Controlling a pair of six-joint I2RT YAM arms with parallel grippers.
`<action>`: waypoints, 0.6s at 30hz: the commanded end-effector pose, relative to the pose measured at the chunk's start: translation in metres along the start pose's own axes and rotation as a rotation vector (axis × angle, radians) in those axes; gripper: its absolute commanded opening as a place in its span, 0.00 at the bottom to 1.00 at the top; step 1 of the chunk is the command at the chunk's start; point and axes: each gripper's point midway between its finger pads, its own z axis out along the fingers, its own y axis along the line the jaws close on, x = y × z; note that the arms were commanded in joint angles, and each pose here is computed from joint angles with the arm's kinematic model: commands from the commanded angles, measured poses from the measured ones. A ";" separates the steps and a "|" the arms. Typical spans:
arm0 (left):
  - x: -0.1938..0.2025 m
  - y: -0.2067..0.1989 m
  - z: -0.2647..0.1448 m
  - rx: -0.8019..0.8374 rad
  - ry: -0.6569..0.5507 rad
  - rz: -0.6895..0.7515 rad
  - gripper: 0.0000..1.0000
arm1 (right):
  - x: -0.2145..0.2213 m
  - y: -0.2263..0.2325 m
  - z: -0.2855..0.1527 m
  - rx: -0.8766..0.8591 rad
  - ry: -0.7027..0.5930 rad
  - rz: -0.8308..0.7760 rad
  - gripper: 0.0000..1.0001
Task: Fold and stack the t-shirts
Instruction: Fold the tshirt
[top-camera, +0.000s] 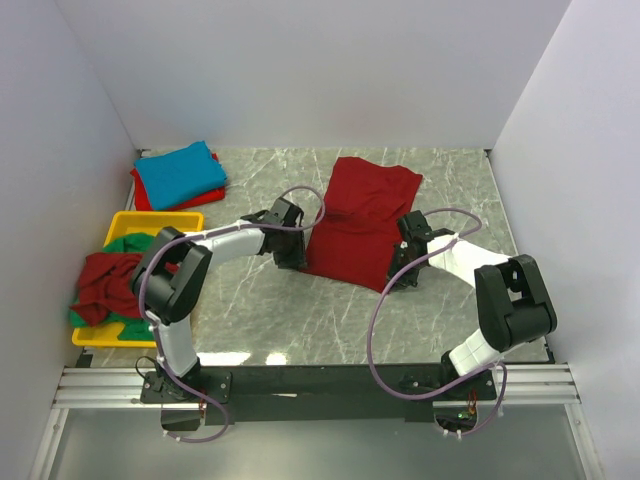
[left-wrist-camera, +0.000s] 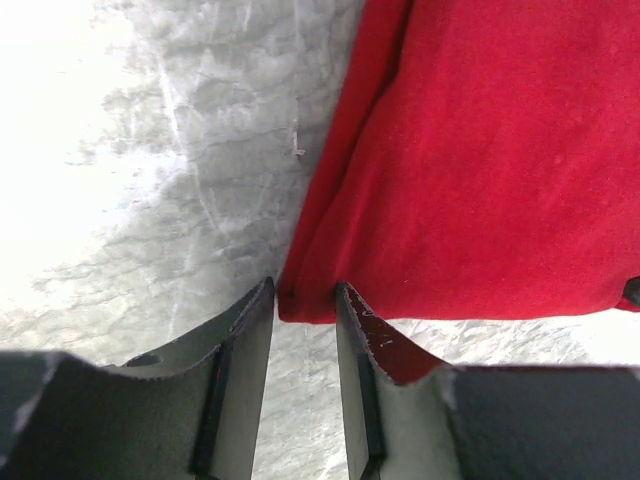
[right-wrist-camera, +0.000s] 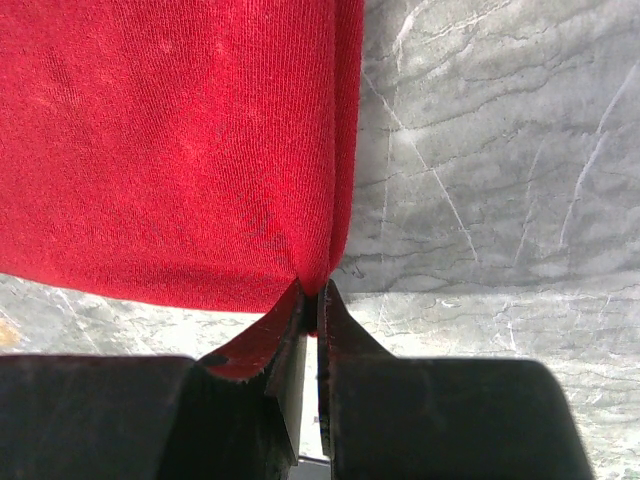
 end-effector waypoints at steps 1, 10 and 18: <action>-0.005 -0.010 0.002 0.000 -0.015 0.015 0.38 | 0.007 -0.007 0.008 0.034 0.028 -0.010 0.09; 0.009 -0.002 0.012 -0.049 0.020 0.012 0.15 | 0.007 -0.008 0.007 0.038 0.028 -0.022 0.08; 0.005 -0.009 -0.006 -0.020 -0.008 0.016 0.01 | 0.005 -0.008 -0.004 0.042 0.016 -0.046 0.00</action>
